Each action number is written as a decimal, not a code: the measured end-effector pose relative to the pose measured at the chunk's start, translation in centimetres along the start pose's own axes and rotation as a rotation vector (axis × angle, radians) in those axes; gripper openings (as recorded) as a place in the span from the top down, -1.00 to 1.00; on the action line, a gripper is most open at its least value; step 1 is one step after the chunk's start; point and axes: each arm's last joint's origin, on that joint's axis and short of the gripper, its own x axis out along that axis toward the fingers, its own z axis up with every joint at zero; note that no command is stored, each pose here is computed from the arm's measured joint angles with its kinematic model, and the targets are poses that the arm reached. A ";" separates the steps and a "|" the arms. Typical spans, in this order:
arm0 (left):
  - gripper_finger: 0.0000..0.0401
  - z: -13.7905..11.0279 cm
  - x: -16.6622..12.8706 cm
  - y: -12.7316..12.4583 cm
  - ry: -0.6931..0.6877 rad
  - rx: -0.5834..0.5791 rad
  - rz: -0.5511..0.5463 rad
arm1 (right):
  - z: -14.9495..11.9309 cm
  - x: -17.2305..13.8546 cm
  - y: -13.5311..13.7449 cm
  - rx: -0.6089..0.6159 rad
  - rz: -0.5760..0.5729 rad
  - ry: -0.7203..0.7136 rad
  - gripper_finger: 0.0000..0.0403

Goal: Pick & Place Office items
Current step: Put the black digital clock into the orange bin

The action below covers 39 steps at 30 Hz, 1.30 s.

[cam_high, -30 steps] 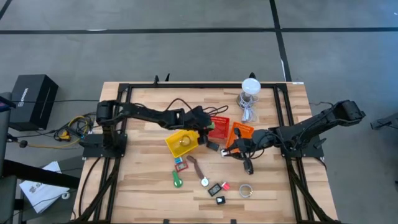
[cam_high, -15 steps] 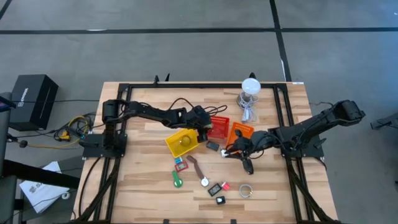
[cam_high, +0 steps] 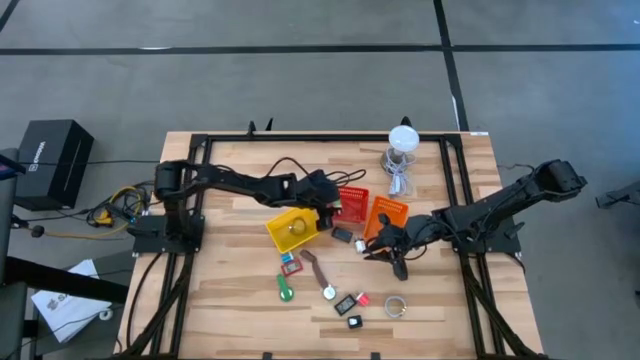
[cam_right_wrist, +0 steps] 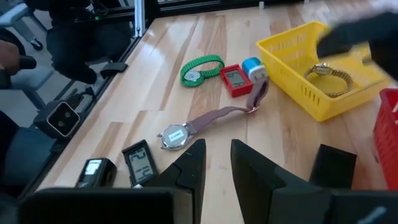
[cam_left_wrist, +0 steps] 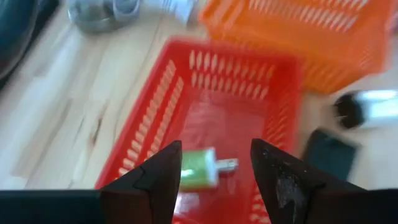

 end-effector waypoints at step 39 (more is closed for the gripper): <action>0.21 -6.3 -16.4 -2.5 -0.394 -0.200 -0.148 | -0.5 13.9 5.2 -0.095 0.249 0.109 0.66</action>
